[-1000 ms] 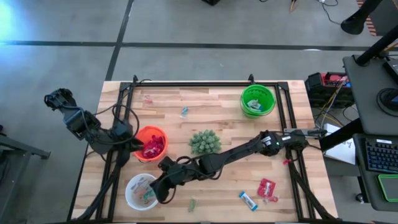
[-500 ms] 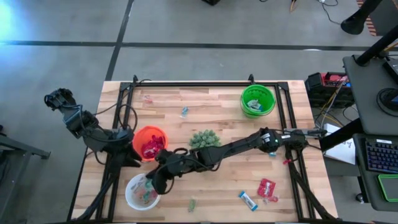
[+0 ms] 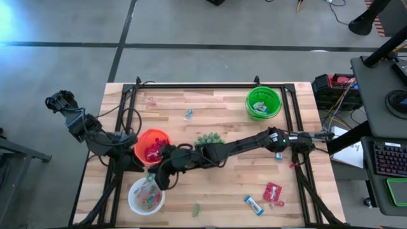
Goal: Sort candy
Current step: Put the blue gummy into the white bucket
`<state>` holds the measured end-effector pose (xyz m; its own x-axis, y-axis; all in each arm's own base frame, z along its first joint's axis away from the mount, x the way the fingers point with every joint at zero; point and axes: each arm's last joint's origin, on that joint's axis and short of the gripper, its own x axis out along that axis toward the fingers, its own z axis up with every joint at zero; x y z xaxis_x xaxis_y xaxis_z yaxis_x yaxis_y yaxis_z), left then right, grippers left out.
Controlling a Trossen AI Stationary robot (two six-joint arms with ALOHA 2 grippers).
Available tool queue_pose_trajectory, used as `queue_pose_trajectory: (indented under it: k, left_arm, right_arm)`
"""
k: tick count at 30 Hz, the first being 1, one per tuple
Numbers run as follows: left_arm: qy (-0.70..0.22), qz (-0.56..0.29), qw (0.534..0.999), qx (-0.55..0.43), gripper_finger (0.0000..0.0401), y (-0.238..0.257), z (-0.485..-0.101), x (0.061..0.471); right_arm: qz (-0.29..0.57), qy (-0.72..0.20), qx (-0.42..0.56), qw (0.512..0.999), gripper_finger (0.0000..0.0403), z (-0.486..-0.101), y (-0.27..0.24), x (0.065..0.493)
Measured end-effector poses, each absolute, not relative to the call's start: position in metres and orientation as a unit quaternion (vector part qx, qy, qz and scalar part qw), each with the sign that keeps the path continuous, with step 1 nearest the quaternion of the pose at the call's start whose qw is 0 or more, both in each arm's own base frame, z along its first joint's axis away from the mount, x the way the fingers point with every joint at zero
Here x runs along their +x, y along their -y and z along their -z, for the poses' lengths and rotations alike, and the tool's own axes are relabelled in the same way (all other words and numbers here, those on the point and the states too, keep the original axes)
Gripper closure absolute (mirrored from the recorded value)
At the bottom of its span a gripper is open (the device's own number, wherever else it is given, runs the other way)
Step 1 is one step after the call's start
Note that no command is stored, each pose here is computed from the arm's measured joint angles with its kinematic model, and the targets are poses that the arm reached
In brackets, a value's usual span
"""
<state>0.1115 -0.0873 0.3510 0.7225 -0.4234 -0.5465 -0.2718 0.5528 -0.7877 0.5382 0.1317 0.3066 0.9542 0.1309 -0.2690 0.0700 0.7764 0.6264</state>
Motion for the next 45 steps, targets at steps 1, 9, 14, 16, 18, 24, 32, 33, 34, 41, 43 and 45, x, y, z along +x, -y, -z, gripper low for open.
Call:
queue_pose_trajectory:
  k: [1, 9, 14, 16, 18, 24, 32, 33, 34, 41, 43, 45]
  left_arm:
    - [-0.369, 0.047, 0.799, -0.472, 0.0227, 0.088, -0.351, 0.112]
    - [-0.358, 0.054, 0.801, -0.477, 0.0227, 0.091, -0.353, 0.116]
    - [-0.357, 0.045, 0.808, -0.467, 0.0227, 0.093, -0.35, 0.119]
    - [-0.357, 0.043, 0.81, -0.464, 0.0227, 0.093, -0.35, 0.12]
    - [-0.358, 0.043, 0.81, -0.463, 0.0227, 0.093, -0.349, 0.12]
    - [-0.357, 0.049, 0.809, -0.464, 0.0227, 0.088, -0.351, 0.113]
    - [-0.351, 0.034, 0.815, -0.459, 0.0227, 0.084, -0.351, 0.11]
    - [-0.352, 0.032, 0.816, -0.458, 0.0227, 0.084, -0.351, 0.11]
    - [-0.355, 0.03, 0.816, -0.456, 0.0227, 0.085, -0.35, 0.111]
    - [-0.359, 0.025, 0.816, -0.452, 0.0227, 0.085, -0.348, 0.111]
    - [-0.354, 0.02, 0.819, -0.451, 0.0227, 0.084, -0.348, 0.111]
    - [-0.351, 0.015, 0.821, -0.45, 0.0227, 0.085, -0.348, 0.112]
  right_arm:
    - [-0.014, -0.147, 0.331, 0.932, 0.0394, -0.309, -0.129, 0.538]
    - [0.005, -0.125, 0.319, 0.94, 0.0394, -0.325, -0.108, 0.536]
    - [0.005, -0.12, 0.319, 0.94, 0.0394, -0.331, -0.106, 0.533]
    - [0.002, -0.118, 0.318, 0.941, 0.0394, -0.333, -0.107, 0.532]
    - [-0.001, -0.119, 0.319, 0.94, 0.0394, -0.334, -0.107, 0.532]
    - [0.004, -0.154, 0.321, 0.935, 0.0394, -0.327, -0.109, 0.53]
    - [0.007, -0.153, 0.326, 0.933, 0.0394, -0.327, -0.109, 0.53]
    - [0.007, -0.151, 0.326, 0.933, 0.0394, -0.327, -0.109, 0.53]
    - [0.007, -0.149, 0.327, 0.933, 0.0394, -0.328, -0.109, 0.53]
    - [0.008, -0.147, 0.328, 0.933, 0.0394, -0.33, -0.107, 0.53]
    - [0.006, -0.141, 0.329, 0.934, 0.0394, -0.333, -0.106, 0.529]
    - [0.003, -0.133, 0.331, 0.934, 0.0394, -0.336, -0.106, 0.529]
